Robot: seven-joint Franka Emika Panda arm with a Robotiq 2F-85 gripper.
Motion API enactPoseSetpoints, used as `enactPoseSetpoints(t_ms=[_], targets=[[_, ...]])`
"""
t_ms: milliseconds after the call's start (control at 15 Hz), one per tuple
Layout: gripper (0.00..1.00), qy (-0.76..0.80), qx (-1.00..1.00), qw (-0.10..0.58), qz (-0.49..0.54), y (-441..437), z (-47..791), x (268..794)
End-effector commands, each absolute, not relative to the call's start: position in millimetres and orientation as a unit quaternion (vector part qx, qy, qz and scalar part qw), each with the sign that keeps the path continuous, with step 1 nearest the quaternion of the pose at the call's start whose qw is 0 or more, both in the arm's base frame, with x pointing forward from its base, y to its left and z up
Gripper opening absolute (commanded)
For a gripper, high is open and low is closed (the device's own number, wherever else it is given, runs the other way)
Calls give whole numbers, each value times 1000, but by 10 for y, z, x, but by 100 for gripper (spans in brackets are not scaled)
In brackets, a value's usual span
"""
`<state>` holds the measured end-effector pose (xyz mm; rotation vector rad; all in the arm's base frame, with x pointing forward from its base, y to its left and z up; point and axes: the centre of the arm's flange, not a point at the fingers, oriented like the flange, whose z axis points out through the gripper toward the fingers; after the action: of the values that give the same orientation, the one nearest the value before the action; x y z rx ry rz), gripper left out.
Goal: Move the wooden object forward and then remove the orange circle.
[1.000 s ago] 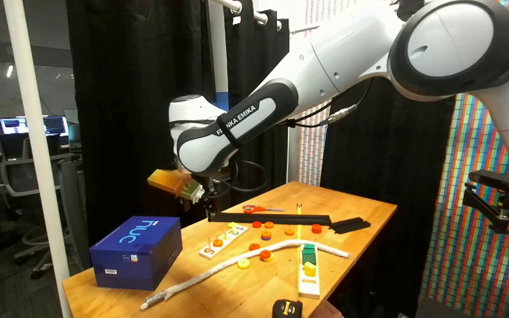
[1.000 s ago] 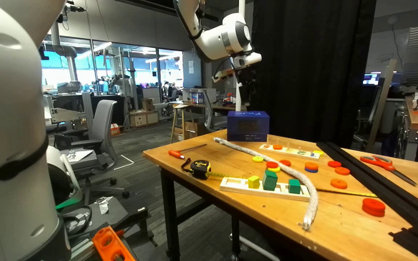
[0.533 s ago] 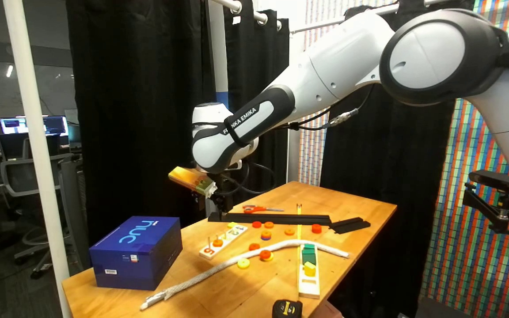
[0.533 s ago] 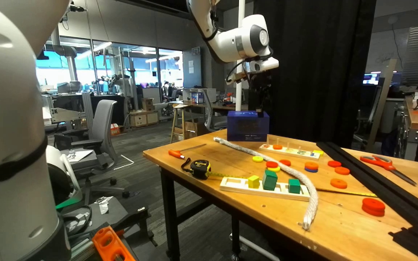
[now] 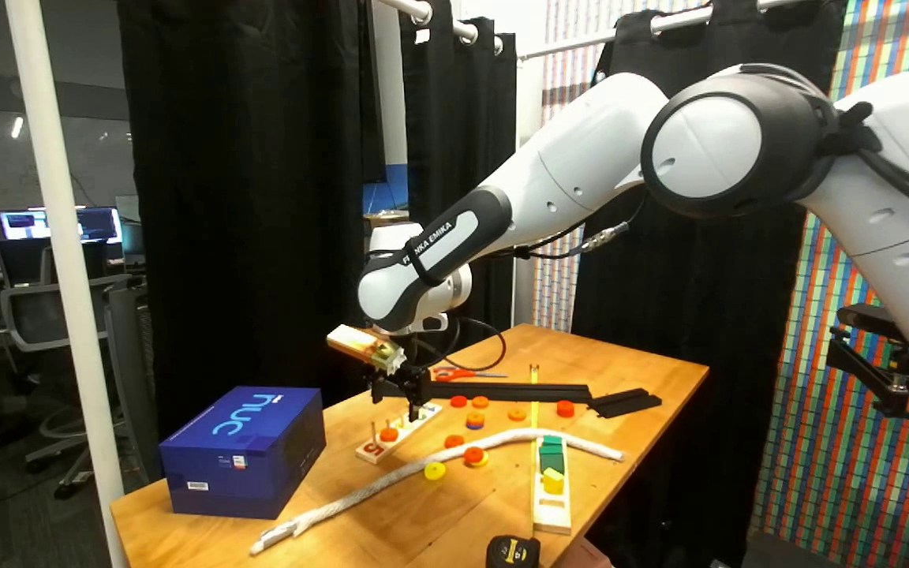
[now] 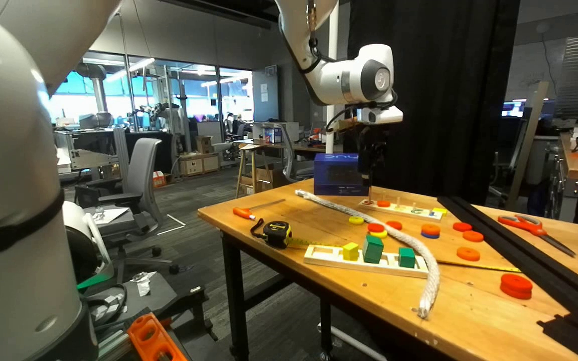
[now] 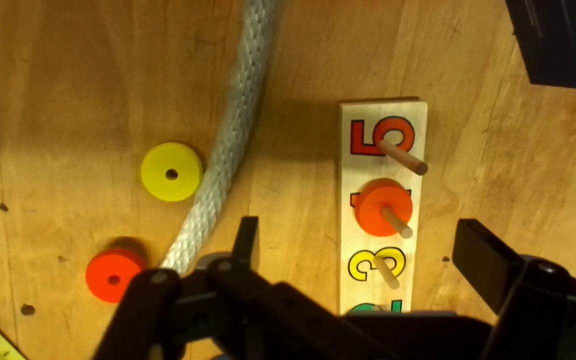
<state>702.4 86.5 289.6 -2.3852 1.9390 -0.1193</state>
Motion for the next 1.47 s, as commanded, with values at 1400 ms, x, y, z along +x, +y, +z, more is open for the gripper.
enactPoseSetpoints(t_ms=[1400], targets=[[100, 571, -821, 9, -6, 648, 2433, 7702]])
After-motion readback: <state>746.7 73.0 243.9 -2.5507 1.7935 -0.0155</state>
